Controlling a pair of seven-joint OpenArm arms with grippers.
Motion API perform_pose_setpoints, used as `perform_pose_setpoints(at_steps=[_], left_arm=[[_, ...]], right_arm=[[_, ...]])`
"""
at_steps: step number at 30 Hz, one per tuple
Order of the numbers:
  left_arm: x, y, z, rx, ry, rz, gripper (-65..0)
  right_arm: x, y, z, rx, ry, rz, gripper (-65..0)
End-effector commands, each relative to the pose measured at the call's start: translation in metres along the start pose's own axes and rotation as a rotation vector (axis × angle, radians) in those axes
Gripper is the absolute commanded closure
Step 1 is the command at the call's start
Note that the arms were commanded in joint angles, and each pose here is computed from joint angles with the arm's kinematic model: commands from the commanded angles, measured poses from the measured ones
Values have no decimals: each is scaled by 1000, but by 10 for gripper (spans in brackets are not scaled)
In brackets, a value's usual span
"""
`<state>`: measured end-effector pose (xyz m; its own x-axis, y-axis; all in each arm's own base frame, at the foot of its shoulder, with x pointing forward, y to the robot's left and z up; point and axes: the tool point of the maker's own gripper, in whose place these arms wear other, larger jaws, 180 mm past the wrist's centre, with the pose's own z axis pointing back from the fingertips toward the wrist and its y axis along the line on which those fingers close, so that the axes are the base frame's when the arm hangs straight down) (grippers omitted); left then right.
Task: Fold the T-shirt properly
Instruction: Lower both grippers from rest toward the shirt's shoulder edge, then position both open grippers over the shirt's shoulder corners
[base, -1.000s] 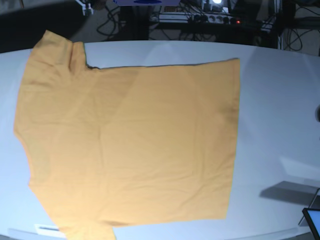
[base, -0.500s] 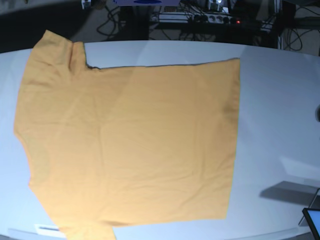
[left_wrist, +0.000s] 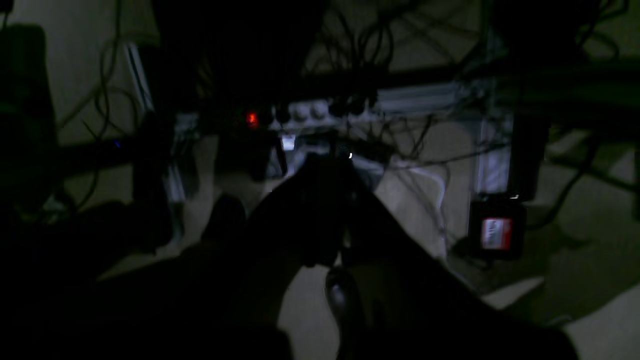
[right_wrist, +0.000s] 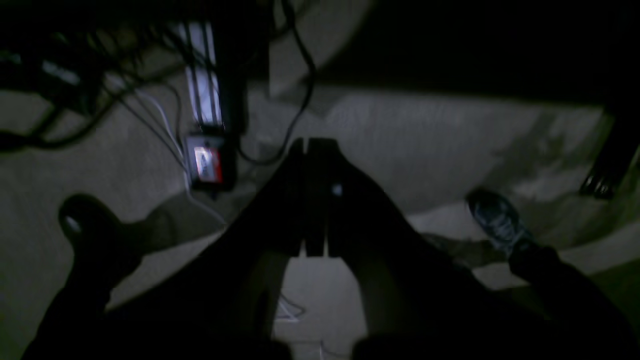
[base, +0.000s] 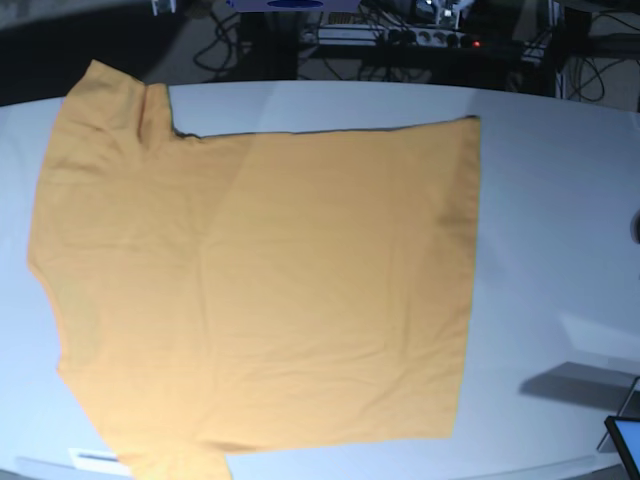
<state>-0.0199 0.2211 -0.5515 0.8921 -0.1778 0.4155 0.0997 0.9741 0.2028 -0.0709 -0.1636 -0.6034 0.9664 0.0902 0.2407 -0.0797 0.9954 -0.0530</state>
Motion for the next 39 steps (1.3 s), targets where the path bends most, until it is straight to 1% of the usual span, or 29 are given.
perform_pose_setpoints(at_steps=[1,6,7,10,12,15,18,20,25,31,34,36,39], left_arm=[[4,11,8,16,-26,-21,0],[42,9,25,9,-134,-37,0],[48,9,28,9,-147,-38,0],[62,14,31,23,-140,-38,0],[73,16,35,28,-144,-37,0],[94,15,43,26,-194,-40,0],[109,12,51,21,-235,-43,0],[112,11,56,19,-246,-45,0],[132,14,71,18,-302,-65,0],[144,14,89,9,-342,-82,0],[146,2,94,-29,-352,-94,0],[140,-9,98,-68,-340,-110,0],[138,-20,103,-100,-335,-112,0]], right_arm=[[-7,-2,7,-2,1,3,0],[7,-1,22,-2,-62,9,0],[13,-1,25,-2,-81,10,0],[23,-1,33,-2,-119,12,0],[32,-13,40,-33,-151,-2,0],[45,-28,48,-73,-191,-20,0],[50,-32,53,-81,-209,-16,0],[51,-32,58,-81,-217,-12,0],[71,-32,76,-80,-283,-1,0],[87,-32,95,-83,-292,8,0],[96,-31,105,-83,-321,13,0],[100,-31,108,-83,-332,14,0],[99,-34,110,-92,-332,13,0]])
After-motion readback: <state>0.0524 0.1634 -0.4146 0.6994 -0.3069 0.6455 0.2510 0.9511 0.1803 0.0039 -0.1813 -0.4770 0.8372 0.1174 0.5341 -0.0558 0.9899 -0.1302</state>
